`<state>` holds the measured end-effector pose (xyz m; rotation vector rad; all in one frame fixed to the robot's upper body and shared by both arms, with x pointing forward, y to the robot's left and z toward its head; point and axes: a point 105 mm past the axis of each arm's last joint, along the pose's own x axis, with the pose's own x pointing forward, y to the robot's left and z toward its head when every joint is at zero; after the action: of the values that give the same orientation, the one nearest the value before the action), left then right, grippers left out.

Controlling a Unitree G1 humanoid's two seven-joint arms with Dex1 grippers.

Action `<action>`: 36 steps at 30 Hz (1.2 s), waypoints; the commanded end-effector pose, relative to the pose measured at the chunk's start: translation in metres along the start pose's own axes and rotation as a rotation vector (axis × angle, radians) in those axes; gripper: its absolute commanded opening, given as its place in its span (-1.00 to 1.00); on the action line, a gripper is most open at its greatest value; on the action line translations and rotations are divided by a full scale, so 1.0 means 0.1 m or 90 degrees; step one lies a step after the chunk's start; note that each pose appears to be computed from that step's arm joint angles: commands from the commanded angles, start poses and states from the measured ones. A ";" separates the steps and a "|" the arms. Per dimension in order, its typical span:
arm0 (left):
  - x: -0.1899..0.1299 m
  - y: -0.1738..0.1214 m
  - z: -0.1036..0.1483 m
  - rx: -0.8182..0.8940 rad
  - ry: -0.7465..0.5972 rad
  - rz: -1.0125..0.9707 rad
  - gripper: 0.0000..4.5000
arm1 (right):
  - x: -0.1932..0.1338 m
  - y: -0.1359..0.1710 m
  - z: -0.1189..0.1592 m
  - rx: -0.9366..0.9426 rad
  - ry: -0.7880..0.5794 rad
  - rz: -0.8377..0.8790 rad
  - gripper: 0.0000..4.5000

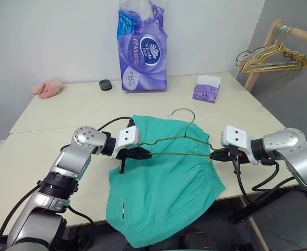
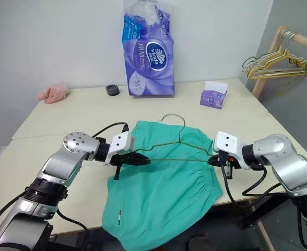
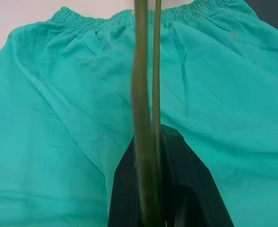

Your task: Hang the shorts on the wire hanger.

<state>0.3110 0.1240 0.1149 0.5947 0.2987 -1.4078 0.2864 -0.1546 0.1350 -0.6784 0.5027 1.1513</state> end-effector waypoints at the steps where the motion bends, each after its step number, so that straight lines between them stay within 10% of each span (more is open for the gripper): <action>1: 0.06 0.04 0.22 0.014 -0.053 0.007 -0.77 | -0.05 -0.03 0.12 -0.019 -0.023 -0.020 -1.00; 11: -0.02 0.24 0.36 -0.017 -0.144 0.092 0.48 | -0.12 0.01 0.11 -0.011 -0.032 -0.035 -1.00; 19: -0.65 0.80 0.31 -0.042 -0.176 0.291 0.48 | -0.48 0.08 -0.30 0.127 -0.004 -0.101 -1.00; 36: -0.67 0.18 0.43 -0.088 -0.177 0.052 0.48 | -0.65 0.54 -1.02 0.565 -0.091 -0.267 -1.00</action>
<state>0.3156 0.1585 0.1841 0.2455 0.1553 -1.3362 0.2113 -0.2546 0.0880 0.0803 0.6702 0.4973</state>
